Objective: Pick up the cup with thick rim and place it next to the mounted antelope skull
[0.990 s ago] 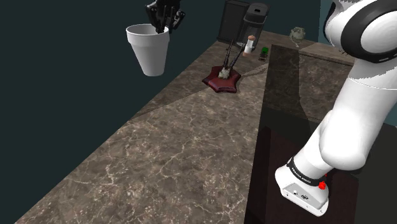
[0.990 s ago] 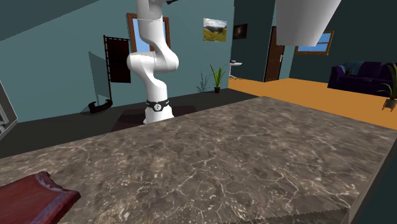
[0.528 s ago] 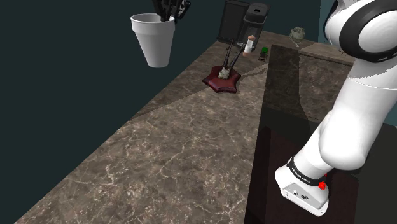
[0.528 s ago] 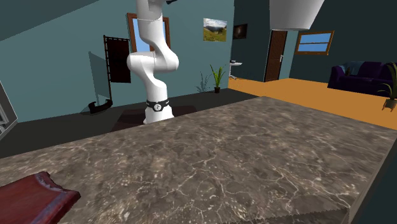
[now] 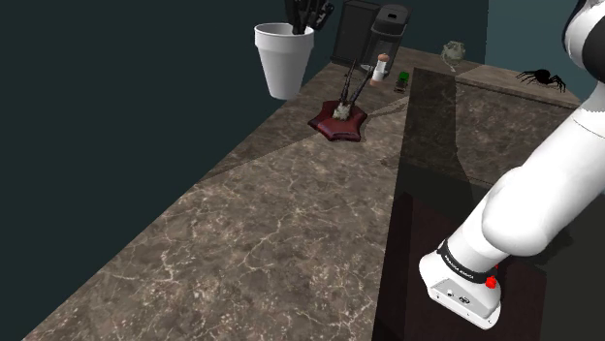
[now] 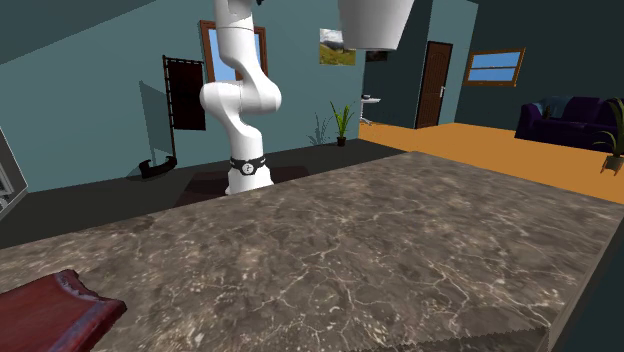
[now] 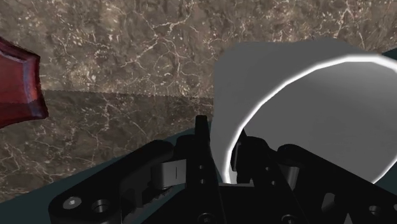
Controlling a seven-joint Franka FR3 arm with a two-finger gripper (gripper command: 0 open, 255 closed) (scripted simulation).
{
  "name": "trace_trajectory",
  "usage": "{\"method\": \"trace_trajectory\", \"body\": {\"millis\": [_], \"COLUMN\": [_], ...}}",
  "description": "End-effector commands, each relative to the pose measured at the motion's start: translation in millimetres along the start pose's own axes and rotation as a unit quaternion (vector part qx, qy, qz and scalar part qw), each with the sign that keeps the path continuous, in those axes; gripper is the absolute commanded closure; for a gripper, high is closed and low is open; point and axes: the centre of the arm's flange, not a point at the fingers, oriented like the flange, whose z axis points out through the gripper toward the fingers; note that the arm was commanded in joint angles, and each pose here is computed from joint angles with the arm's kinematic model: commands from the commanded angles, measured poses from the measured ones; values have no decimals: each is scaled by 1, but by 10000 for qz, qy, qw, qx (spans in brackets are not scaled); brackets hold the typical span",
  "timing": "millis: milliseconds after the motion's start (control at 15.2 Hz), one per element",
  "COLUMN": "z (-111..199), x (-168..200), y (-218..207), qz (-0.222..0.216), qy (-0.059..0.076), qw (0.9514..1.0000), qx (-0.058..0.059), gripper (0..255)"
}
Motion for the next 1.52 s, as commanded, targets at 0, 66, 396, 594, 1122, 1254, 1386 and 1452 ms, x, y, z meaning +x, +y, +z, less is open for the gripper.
{"method": "trace_trajectory", "body": {"millis": [0, 66, 396, 594, 1122, 1254, 1386, 1452], "z": [-4, -7, -19, -26, -44, -49, -48, -42], "x": [-12, -16, -40, -55, -93, -103, -111, -112], "y": [23, 35, 96, 132, 228, 252, 273, 274], "qz": [-5, -5, -5, -5, -5, -5, -5, -5], "qy": [0, 0, 0, 0, 0, 0, 0, 0], "qw": [10000, 10000, 10000, 10000, 10000, 10000, 10000, 10000], "qx": [4, 4, 4, 4, 4, 4, 4, 4], "gripper": [255, 255, 255, 255, 255, 255, 255, 255]}}
